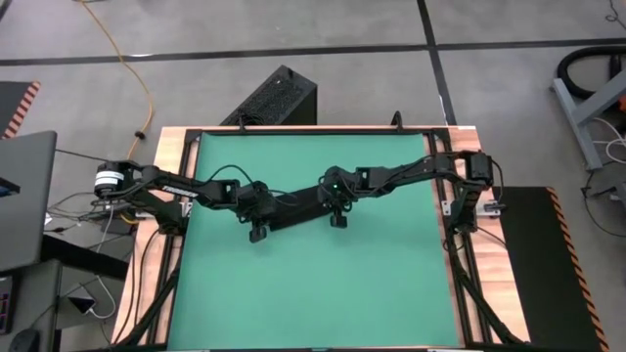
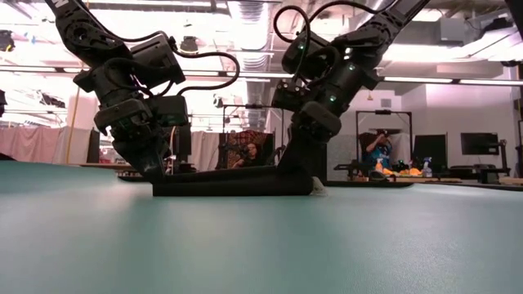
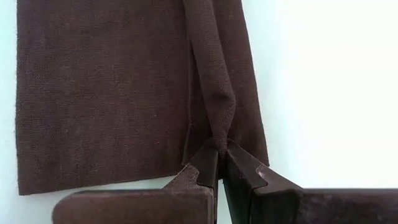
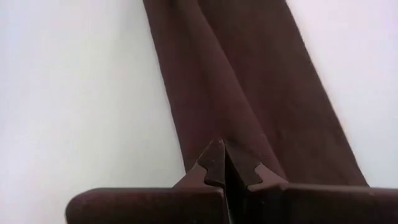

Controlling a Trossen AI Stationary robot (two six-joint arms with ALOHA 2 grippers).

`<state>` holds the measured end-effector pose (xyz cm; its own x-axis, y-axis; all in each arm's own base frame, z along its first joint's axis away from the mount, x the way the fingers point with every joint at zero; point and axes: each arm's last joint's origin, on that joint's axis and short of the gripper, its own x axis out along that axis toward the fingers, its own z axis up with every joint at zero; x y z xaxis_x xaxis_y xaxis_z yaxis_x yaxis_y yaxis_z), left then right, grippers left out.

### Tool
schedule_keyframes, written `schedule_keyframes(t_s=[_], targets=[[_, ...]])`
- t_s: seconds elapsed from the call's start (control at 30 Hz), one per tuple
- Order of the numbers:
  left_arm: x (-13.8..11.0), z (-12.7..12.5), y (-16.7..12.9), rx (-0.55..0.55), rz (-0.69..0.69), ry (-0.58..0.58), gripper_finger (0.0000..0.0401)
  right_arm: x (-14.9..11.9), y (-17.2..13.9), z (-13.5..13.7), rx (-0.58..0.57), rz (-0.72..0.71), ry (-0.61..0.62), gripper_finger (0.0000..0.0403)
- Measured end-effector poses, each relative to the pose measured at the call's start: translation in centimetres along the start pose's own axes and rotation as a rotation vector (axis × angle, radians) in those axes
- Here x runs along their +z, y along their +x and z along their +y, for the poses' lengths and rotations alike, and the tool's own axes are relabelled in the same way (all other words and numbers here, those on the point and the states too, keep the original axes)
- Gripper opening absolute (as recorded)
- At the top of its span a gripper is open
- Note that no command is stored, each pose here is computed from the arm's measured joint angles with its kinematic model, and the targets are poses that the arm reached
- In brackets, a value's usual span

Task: Roll napkin
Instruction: Roll the black table napkin

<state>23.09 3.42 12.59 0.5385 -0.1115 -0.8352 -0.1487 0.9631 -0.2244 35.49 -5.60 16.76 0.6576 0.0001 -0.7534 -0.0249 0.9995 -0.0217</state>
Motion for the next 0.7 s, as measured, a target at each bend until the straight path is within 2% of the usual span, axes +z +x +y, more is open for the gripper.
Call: schedule_keyframes(t_s=[0.4,0.7], targets=[[0.0,0.0,0.0,0.0,0.0,0.0,0.0,0.02,-0.01,-0.01,-0.001,-0.002,0.001,0.0013],[0.0,0.0,0.0,0.0,0.0,0.0,0.0,-0.36,0.1,-0.8,-0.017,0.017,0.056,0.0013]])
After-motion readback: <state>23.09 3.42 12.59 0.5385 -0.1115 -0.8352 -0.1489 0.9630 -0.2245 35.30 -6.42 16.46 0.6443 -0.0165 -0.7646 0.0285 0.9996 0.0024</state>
